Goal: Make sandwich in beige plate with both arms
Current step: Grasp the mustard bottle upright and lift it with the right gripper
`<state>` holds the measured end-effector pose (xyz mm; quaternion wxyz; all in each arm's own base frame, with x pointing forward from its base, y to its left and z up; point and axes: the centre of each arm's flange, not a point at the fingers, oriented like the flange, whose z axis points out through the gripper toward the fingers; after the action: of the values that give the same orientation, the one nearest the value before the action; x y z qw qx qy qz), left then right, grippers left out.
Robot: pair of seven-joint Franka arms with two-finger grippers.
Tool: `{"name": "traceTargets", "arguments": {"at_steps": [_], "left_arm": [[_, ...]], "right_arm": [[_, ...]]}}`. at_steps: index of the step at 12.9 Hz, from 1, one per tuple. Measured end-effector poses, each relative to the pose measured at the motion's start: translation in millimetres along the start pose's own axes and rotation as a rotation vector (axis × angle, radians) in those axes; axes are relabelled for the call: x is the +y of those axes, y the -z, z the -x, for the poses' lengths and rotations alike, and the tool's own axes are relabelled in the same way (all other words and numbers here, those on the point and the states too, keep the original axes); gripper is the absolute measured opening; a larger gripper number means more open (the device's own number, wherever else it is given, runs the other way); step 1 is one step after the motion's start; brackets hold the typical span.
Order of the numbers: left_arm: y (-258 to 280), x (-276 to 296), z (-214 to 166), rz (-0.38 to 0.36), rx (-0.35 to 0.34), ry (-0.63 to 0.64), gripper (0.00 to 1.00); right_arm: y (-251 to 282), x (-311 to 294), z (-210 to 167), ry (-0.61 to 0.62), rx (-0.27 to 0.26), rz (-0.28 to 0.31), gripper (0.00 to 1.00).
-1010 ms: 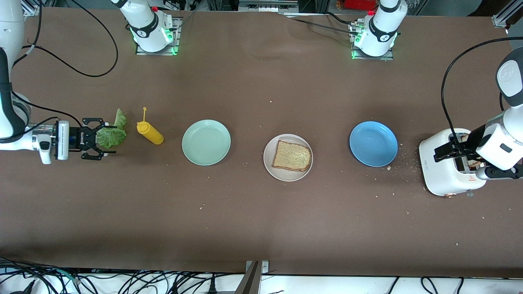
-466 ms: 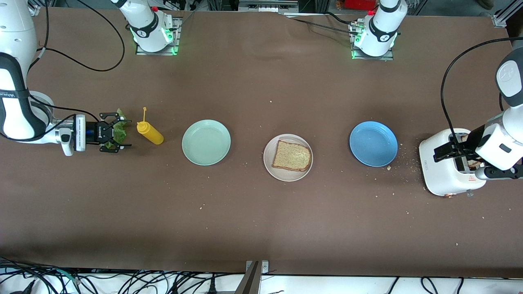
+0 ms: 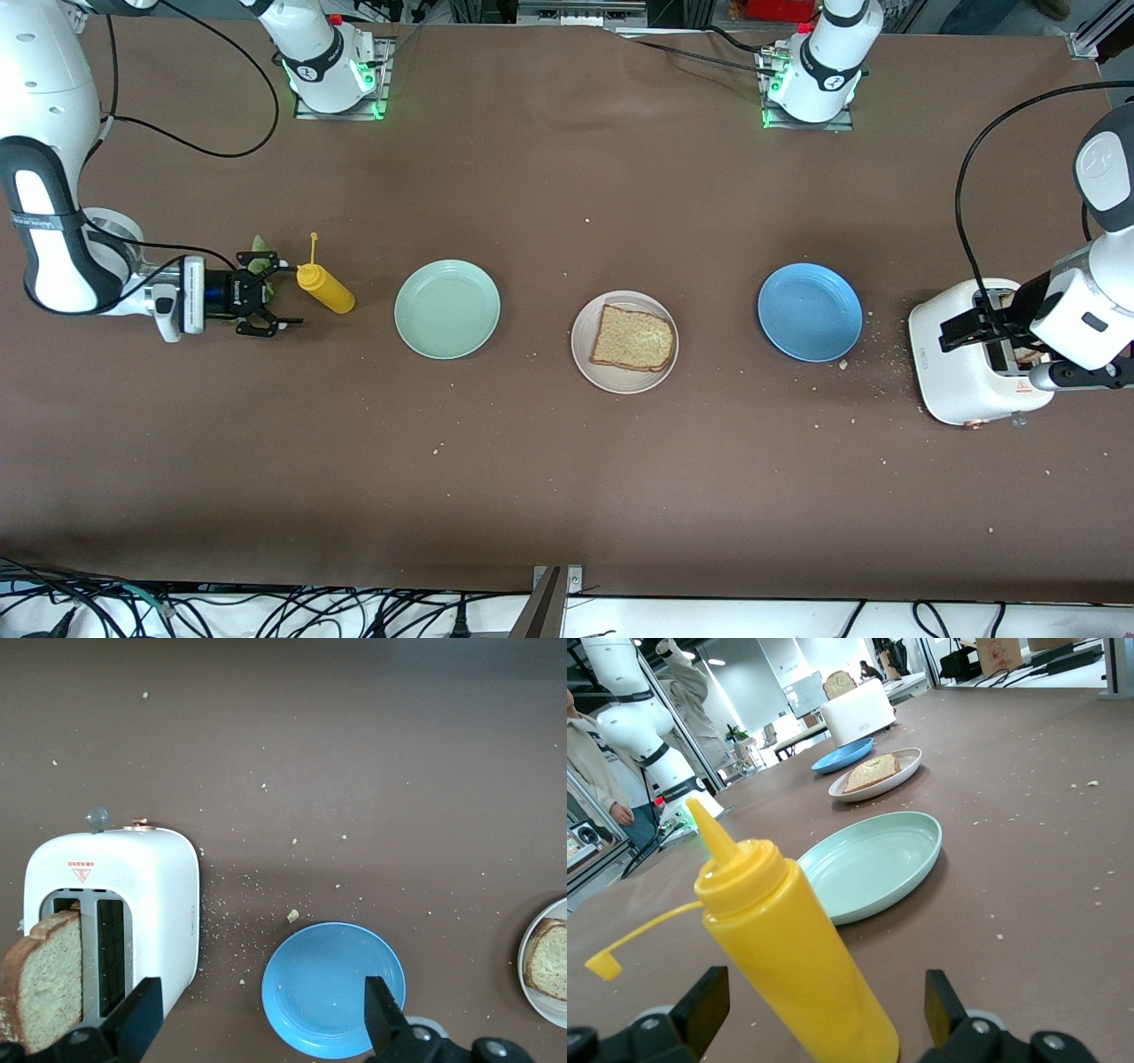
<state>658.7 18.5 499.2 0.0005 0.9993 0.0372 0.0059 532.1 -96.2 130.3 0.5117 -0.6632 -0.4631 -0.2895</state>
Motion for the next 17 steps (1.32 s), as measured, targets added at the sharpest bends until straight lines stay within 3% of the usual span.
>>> {"name": "traceTargets", "arguments": {"at_steps": [4, 6, 9, 13, 17], "left_arm": [[-0.1, 1.2, 0.0, 0.0, 0.0, 0.003, 1.0], [-0.1, 1.6, 0.1, 0.0, 0.0, 0.007, 1.0], [-0.3, 1.8, 0.0, 0.0, -0.001, 0.011, 1.0], [-1.9, 2.3, 0.3, 0.0, -0.004, 0.016, 1.0], [-3.2, 3.4, 0.3, 0.0, -0.006, 0.018, 1.0]], "right_arm": [[-11.8, -1.8, 19.9, -0.007, 0.036, -0.007, 0.98], [-15.6, 0.3, 16.0, 0.0, 0.059, 0.003, 0.93], [-29.5, 4.7, 7.1, 0.01, 0.078, 0.006, 0.53], [-38.5, 6.6, 4.4, 0.015, 0.081, 0.001, 0.13], [-36.3, 11.1, -0.8, 0.032, 0.072, 0.012, 0.1]]}}
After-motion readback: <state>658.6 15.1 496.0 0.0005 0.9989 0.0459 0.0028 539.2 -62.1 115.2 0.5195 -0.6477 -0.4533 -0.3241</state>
